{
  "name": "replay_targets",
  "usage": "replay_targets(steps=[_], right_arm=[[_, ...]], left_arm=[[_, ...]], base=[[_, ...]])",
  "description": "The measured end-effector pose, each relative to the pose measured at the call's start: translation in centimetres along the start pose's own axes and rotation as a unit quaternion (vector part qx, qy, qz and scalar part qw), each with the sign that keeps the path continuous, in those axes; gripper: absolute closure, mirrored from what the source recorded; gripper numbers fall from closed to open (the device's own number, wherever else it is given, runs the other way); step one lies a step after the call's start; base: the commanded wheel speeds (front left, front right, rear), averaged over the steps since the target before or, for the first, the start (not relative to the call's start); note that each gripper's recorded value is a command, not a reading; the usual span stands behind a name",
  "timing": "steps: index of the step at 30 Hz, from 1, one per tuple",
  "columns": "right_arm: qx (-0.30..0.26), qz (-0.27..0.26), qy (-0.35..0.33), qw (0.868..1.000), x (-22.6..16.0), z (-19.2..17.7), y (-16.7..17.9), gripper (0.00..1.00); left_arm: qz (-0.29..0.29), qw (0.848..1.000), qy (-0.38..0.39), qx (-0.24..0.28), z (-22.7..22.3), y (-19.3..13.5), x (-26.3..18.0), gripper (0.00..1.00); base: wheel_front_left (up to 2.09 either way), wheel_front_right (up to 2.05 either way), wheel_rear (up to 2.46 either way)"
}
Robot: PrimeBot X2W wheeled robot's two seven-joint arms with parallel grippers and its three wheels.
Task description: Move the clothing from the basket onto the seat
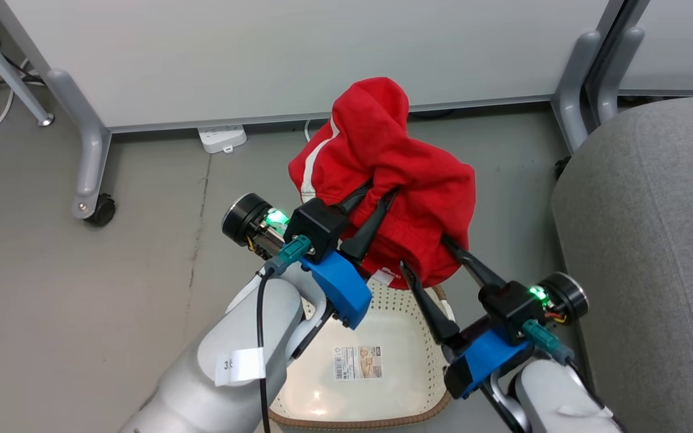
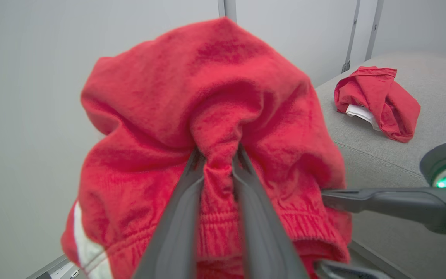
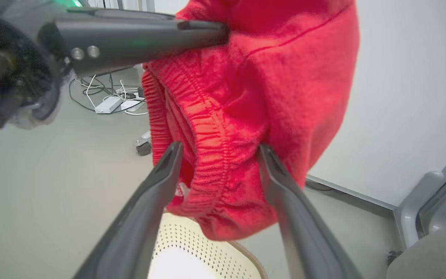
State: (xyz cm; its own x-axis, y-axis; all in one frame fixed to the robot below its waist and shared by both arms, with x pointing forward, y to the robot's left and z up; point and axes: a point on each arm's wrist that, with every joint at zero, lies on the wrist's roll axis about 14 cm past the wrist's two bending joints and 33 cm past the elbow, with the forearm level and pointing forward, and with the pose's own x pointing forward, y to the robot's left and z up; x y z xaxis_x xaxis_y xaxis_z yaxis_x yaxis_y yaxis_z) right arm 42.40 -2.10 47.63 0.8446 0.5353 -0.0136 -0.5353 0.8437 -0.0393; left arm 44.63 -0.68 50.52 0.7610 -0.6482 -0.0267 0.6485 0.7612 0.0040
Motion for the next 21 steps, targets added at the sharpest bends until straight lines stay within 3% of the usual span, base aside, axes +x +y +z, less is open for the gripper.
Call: replay_targets(steps=[11, 21], right_arm=[[-0.041, -0.004, 0.032, 0.999, 2.5, -2.0, -2.0, 0.00], [-0.037, -0.028, 0.054, 0.997, 3.9, -3.2, -4.4, 0.00]], left_arm=[[-0.007, 1.000, 0.000, -0.005, -0.3, 0.1, 0.9, 1.00], [-0.020, 1.000, 0.000, -0.012, -0.6, -0.2, 1.6, 1.00]], base=[[0.00, 0.00, 0.00], [0.00, 0.00, 0.00]])
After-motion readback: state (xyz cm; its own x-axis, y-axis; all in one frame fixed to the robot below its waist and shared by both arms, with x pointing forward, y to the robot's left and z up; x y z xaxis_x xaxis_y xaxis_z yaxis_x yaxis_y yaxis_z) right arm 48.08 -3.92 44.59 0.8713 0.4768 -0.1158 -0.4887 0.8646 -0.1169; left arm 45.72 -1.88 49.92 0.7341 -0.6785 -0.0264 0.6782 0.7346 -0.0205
